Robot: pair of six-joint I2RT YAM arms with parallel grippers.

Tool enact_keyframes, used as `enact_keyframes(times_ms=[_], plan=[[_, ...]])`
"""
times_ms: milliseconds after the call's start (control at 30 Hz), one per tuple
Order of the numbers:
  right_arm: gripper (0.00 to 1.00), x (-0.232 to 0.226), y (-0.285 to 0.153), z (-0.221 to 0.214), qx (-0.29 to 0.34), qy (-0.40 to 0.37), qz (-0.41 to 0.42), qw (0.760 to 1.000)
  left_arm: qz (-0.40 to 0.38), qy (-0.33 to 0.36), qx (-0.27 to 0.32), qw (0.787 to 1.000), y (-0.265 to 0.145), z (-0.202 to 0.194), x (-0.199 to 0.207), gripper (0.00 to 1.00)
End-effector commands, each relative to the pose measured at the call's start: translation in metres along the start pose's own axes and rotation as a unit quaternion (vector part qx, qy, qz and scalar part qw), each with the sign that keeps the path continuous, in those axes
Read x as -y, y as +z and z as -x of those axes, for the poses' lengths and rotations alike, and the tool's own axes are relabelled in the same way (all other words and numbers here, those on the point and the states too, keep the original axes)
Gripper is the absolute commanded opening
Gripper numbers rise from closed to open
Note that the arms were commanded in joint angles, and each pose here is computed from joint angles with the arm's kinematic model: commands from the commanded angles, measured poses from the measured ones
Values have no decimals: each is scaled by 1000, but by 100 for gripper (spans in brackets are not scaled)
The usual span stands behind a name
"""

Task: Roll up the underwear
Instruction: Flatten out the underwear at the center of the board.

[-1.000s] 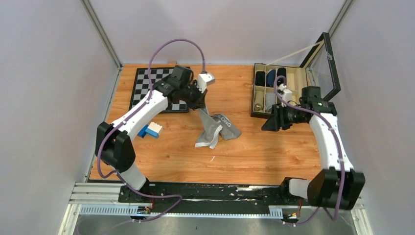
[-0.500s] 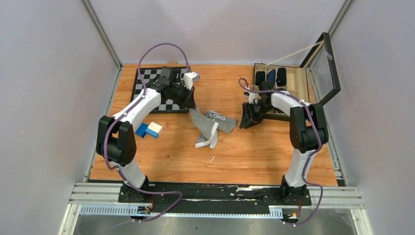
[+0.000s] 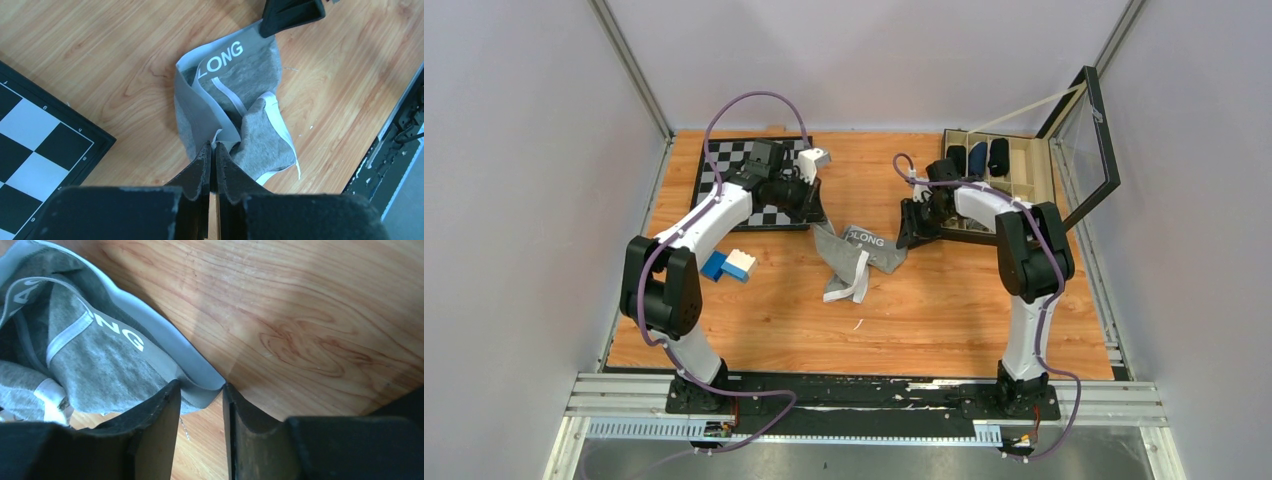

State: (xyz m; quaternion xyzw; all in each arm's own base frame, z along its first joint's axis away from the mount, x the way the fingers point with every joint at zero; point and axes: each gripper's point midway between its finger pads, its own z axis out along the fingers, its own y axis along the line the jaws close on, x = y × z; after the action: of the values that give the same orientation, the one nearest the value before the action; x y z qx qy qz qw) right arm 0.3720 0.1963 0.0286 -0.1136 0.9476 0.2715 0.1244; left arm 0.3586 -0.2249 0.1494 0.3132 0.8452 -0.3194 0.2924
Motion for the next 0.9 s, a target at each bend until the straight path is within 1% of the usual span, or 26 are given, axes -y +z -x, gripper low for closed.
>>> enact_keyframes(times_ms=[0, 167, 200, 300, 333, 367, 500, 600, 667, 733, 867], plan=[[35, 14, 3, 6, 15, 17, -66, 998, -14, 12, 42, 999, -13, 23, 13, 9], [30, 29, 11, -3, 1, 13, -101, 995, -24, 4, 53, 998, -16, 29, 20, 9], [27, 30, 12, -5, -2, 12, -102, 995, -24, 5, 55, 998, -17, 30, 20, 9], [10, 28, 15, -2, -2, -10, -95, 995, -17, 11, 54, 998, -18, 30, 18, 9], [3, 25, 12, 4, 5, -20, -92, 996, -15, 12, 54, 998, -19, 31, 18, 9], [0, 21, 6, 10, 14, -33, -90, 995, -14, 14, 55, 998, -21, 32, 18, 9], [0, -13, -48, 47, 88, -101, -60, 989, -8, 48, 70, 996, -41, 44, 28, 9], [0, -50, -103, 64, 154, -190, -29, 969, -8, 82, 88, 993, -63, 56, 42, 8], [0, -69, -133, 63, 184, -240, -16, 953, -16, 106, 104, 989, -77, 62, 55, 8], [0, -84, -158, 56, 201, -280, 4, 939, -28, 131, 120, 984, -91, 67, 70, 8], [0, -103, -208, 37, 229, -311, 44, 922, -49, 185, 152, 970, -125, 70, 103, 9]])
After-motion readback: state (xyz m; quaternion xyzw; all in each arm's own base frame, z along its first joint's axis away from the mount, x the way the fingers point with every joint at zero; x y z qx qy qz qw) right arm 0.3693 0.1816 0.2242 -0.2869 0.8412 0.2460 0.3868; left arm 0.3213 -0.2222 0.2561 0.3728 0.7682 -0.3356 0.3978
